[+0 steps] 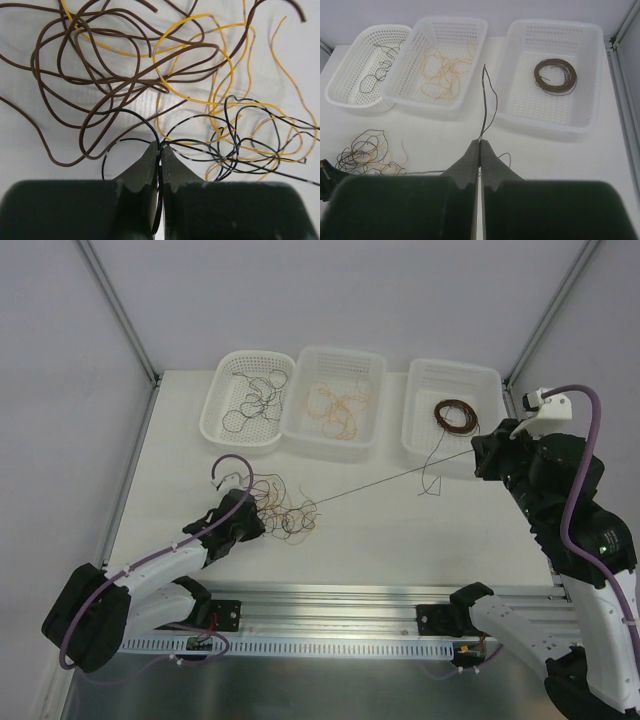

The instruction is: Untangle the cables

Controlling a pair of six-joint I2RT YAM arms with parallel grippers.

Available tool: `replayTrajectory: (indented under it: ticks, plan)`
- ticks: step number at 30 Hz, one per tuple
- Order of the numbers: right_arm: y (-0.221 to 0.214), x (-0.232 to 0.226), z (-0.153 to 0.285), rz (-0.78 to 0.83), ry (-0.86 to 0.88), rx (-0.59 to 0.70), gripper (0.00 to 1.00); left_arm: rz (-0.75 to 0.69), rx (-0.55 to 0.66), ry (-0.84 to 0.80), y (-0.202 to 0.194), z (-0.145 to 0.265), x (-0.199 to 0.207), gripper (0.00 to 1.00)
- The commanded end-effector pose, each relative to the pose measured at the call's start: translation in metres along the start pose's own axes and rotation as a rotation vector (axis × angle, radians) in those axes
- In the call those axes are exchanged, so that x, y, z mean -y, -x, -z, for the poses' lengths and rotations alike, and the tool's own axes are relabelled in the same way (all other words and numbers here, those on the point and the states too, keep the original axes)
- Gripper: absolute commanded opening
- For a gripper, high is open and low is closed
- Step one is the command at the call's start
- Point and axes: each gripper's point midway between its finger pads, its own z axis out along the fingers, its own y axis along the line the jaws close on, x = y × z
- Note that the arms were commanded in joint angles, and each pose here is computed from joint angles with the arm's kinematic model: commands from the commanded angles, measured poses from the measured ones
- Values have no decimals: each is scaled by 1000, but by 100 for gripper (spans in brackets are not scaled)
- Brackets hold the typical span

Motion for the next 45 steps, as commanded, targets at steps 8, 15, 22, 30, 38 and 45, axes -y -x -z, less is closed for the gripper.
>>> replayTrajectory:
  ticks: [8, 15, 22, 30, 38, 45]
  plan:
    - [49, -18, 11, 40, 100, 110, 1, 18, -29, -48, 6, 15, 1, 13]
    - [16, -64, -11, -6, 322, 1, 1, -63, 72, -301, 34, 56, 41, 77]
    - [3, -88, -18, -30, 433, -53, 1, -214, 162, -637, 65, 123, 102, 98]
    - [-17, -104, -26, -77, 496, -106, 1, -434, 193, -1010, 73, 185, 194, 99]
    - [-31, -117, -26, -105, 538, -143, 1, -616, 314, -1086, 76, 184, 273, 99]
    - [-39, -126, -24, -103, 568, -160, 1, -669, 313, -1043, 72, 152, 306, 90]
